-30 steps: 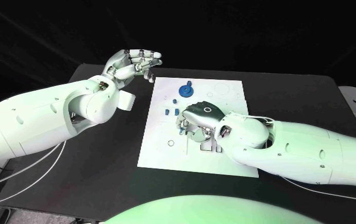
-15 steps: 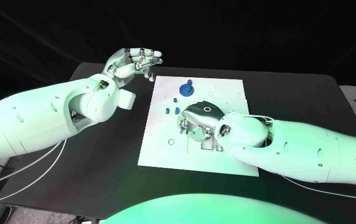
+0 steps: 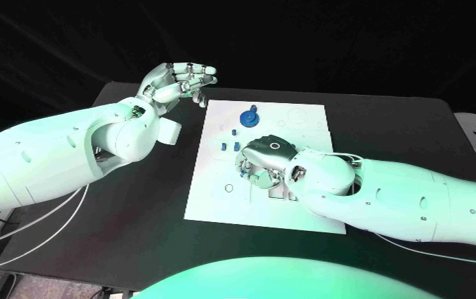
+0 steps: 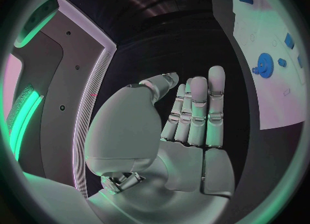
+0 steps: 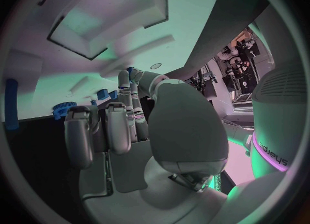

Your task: Assemble the parts on the task board

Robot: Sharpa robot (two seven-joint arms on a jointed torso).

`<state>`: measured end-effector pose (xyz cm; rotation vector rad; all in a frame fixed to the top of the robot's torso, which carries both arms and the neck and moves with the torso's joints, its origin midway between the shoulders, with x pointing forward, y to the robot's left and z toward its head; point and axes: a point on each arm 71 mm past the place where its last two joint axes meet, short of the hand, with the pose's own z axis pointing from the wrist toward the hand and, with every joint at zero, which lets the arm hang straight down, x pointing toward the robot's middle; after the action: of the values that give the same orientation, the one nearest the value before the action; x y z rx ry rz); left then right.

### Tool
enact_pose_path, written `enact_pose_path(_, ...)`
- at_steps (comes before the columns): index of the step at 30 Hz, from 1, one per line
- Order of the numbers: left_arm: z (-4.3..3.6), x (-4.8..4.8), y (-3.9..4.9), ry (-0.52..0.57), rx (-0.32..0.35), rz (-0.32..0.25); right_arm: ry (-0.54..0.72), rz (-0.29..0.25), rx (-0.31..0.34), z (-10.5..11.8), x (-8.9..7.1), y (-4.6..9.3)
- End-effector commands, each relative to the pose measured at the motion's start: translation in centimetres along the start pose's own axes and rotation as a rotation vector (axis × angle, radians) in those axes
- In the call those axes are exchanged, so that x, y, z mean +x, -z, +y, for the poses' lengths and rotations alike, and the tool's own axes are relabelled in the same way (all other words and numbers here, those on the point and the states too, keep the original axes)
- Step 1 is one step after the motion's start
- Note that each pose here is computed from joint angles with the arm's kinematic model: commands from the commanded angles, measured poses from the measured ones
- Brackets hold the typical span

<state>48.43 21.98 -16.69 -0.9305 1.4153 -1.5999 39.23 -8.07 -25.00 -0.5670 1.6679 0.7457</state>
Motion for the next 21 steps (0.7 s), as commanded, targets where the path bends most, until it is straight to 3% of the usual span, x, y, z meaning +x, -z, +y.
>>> enact_pose_path(1,-0.10,0.18,-0.03,0.007,0.006,0.007,0.021,0.033,-0.007,0.20,0.36,-0.06)
enact_pose_path(12,-0.11,0.14,0.00,0.005,0.005,0.005,0.027,0.053,-0.002,0.24,0.65,-0.20)
enact_pose_path(21,-0.11,0.05,0.04,0.004,0.004,0.003,0.033,0.004,0.021,-0.27,0.20,0.56)
